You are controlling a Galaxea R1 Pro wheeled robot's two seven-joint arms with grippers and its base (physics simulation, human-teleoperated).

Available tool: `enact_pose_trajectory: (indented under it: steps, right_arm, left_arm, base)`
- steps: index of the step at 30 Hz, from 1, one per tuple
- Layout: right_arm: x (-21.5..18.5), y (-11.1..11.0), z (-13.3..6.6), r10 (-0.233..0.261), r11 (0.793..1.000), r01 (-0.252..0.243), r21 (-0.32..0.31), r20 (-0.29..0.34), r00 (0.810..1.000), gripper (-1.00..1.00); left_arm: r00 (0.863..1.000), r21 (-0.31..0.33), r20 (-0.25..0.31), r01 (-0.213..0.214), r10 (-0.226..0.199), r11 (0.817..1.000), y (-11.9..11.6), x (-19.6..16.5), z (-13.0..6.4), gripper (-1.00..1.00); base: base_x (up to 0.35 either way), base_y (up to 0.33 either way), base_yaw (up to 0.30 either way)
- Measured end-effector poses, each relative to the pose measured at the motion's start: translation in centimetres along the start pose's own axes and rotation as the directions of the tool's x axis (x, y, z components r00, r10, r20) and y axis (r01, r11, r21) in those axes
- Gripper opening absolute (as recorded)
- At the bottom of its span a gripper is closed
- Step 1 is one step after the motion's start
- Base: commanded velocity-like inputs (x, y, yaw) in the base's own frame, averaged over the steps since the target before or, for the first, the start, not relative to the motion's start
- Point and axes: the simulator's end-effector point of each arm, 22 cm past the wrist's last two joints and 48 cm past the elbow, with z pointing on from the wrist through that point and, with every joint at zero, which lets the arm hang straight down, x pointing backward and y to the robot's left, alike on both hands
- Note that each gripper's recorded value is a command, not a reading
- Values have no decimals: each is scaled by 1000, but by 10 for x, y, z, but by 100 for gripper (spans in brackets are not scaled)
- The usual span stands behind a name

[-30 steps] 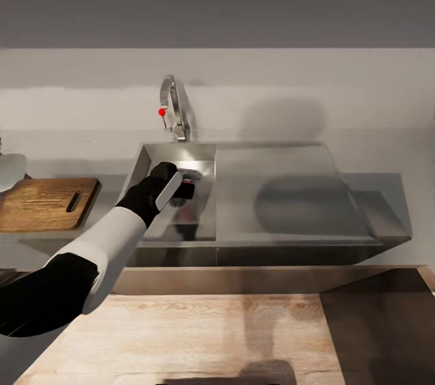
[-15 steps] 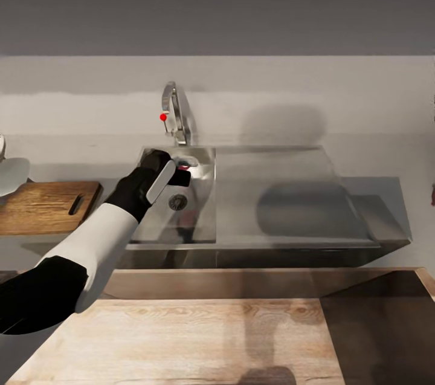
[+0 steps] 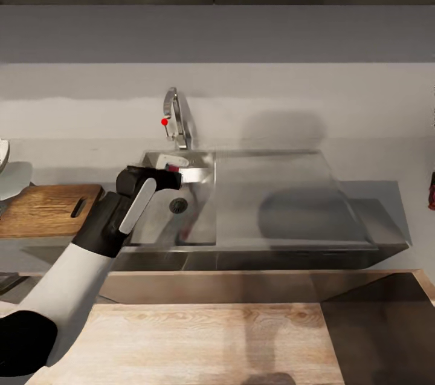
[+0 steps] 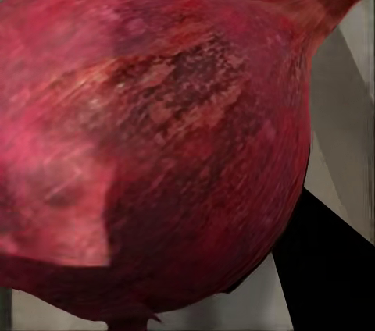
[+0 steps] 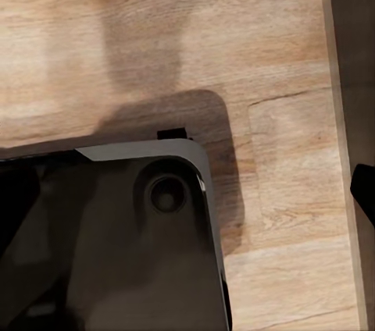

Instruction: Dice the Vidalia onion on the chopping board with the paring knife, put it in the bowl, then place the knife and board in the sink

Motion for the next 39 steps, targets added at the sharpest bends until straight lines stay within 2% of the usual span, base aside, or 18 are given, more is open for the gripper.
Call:
enact_pose_trajectory:
  steps: [4,8,19,39]
  right_arm:
    - [-3,0,0,1,1000,-1,0,6,1000,100]
    - [-5,0,0,1,1000,-1,0,11,1000,100]
    - [-12,1,1,3,1000,-3,-2,30,1000,100]
    - [-25,2,1,6,1000,-6,-4,60,998,100]
  left_arm:
    - [998,6,60,-9,9,1000,2,-6,-21,-100]
    - [996,7,87,-13,13,1000,3,-13,-31,-100]
    - [994,11,111,-16,15,1000,1,-20,-43,-100]
    - [990,6,142,-19,18,1000,2,-35,-61,-100]
  base:
    - [-179,116,0]
    - [-245,177,0]
    - [-232,210,0]
    - [-21,303,0]
